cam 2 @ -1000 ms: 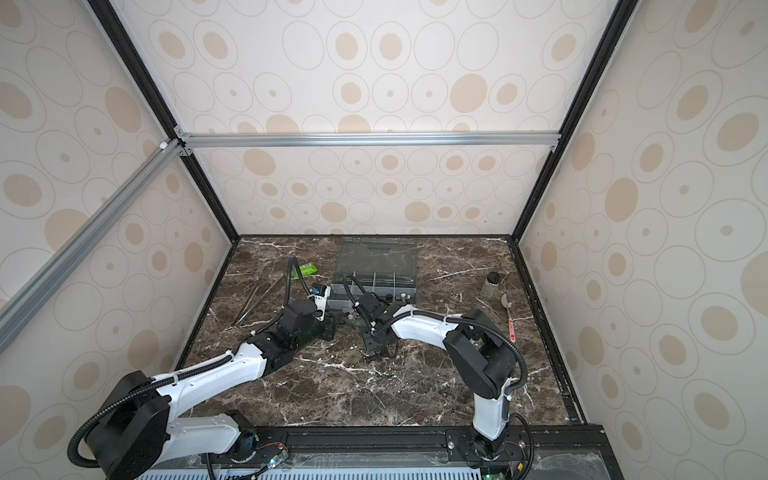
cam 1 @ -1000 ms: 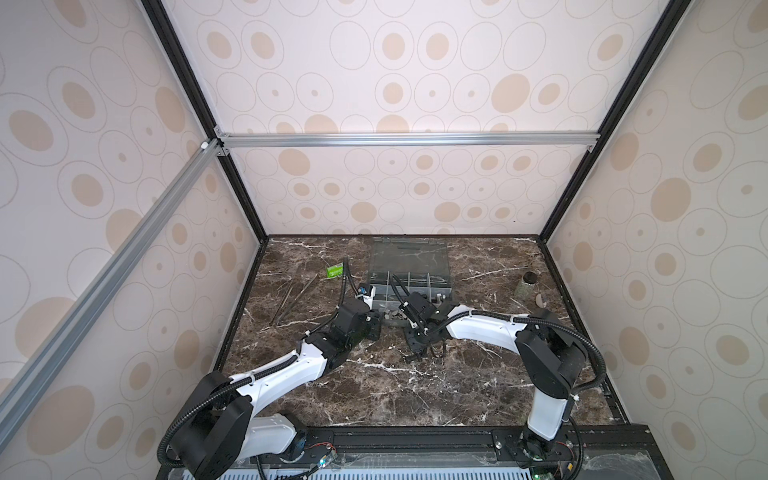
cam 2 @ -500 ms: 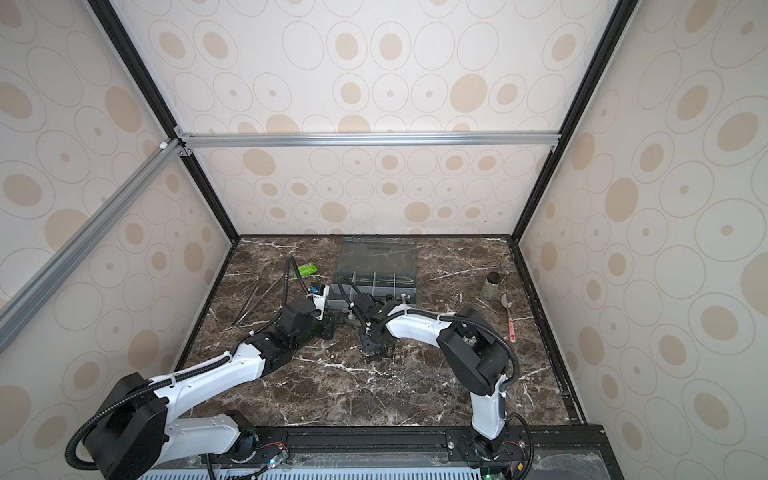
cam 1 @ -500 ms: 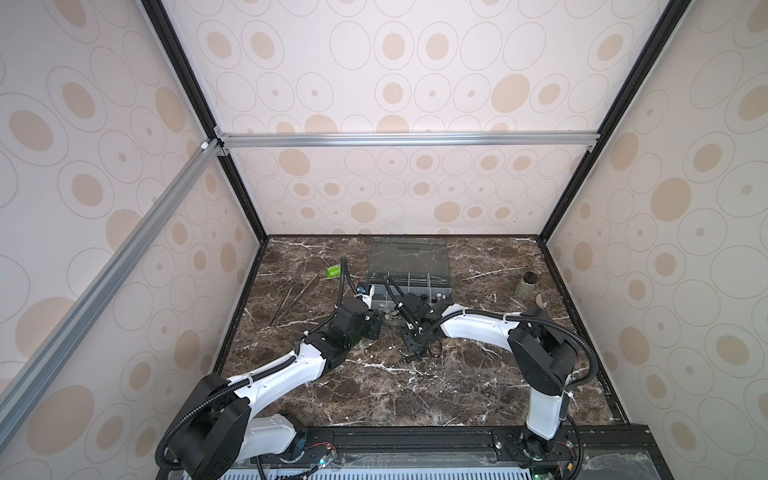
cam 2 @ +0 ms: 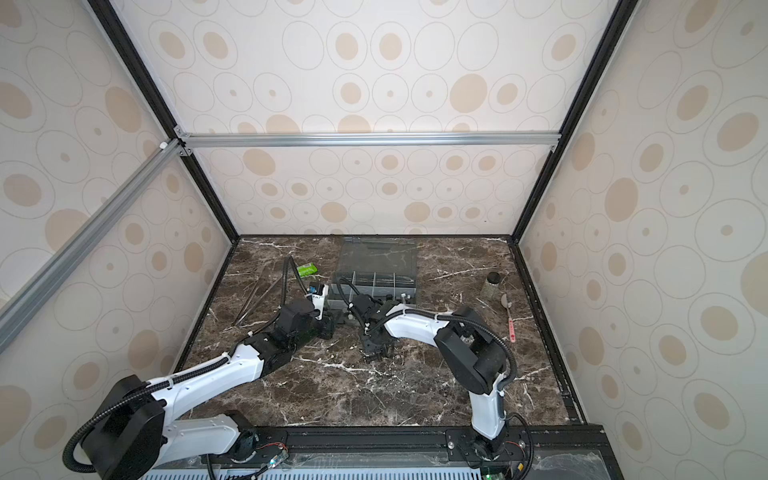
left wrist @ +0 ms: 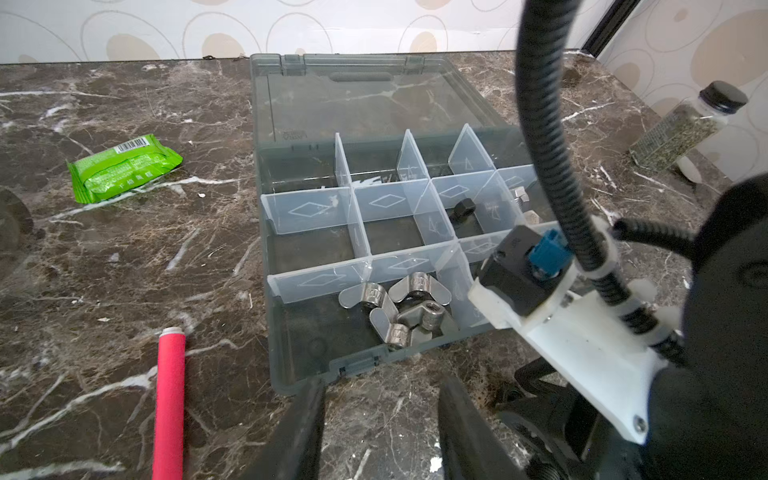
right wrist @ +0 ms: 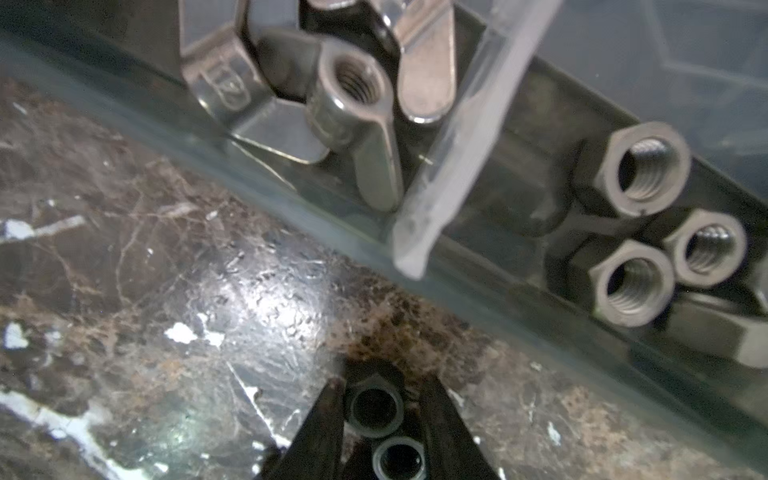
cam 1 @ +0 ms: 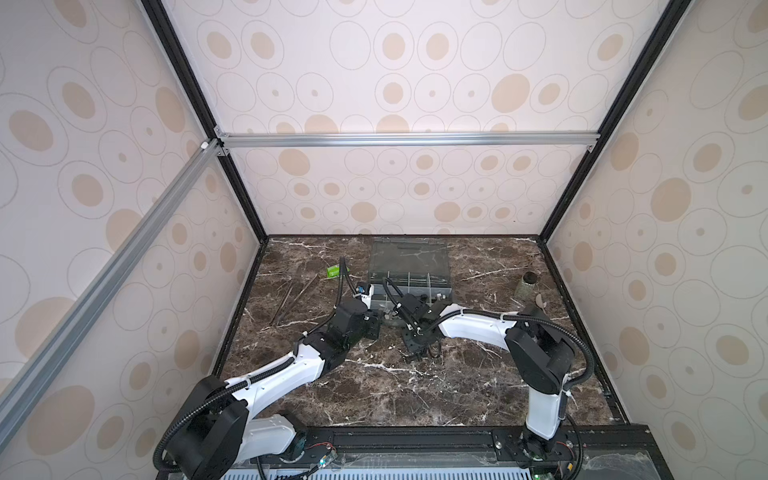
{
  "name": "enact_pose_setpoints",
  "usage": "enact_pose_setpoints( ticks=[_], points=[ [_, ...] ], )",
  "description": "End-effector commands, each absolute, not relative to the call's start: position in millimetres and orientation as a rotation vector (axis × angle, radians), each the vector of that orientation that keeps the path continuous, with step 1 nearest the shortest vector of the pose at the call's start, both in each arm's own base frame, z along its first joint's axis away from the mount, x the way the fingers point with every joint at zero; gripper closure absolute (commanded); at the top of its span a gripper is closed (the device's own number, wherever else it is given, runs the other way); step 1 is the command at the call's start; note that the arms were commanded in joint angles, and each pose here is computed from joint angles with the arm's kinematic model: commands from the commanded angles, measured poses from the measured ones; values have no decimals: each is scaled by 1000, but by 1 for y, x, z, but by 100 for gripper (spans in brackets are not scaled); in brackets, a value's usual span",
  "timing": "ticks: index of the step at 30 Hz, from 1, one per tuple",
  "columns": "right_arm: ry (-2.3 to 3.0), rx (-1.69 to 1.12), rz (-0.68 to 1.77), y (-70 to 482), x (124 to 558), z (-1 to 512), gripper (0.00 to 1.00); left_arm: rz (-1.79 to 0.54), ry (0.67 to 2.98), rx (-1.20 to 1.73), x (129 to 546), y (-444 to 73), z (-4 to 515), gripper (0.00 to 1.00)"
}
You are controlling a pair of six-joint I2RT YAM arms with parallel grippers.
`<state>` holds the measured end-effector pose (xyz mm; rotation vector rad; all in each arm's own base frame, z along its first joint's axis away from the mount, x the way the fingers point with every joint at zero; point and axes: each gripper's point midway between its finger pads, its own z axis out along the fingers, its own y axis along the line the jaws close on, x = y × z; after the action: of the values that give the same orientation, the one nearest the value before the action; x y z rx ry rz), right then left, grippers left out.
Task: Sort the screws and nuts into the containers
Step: 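Grasp a black nut from the pile with the right gripper, then carry the black nut with the right gripper into the compartment and release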
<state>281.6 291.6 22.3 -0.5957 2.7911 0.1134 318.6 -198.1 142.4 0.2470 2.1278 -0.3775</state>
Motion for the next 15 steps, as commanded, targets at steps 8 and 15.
enact_pose_setpoints(
  ticks=[8,15],
  points=[
    [2808,-624,90,294,279,16,76,-371,2109,221,319,-191,149,55],
    [2764,-618,122,297,283,31,80,-368,2111,218,318,-189,148,55]
  ],
)
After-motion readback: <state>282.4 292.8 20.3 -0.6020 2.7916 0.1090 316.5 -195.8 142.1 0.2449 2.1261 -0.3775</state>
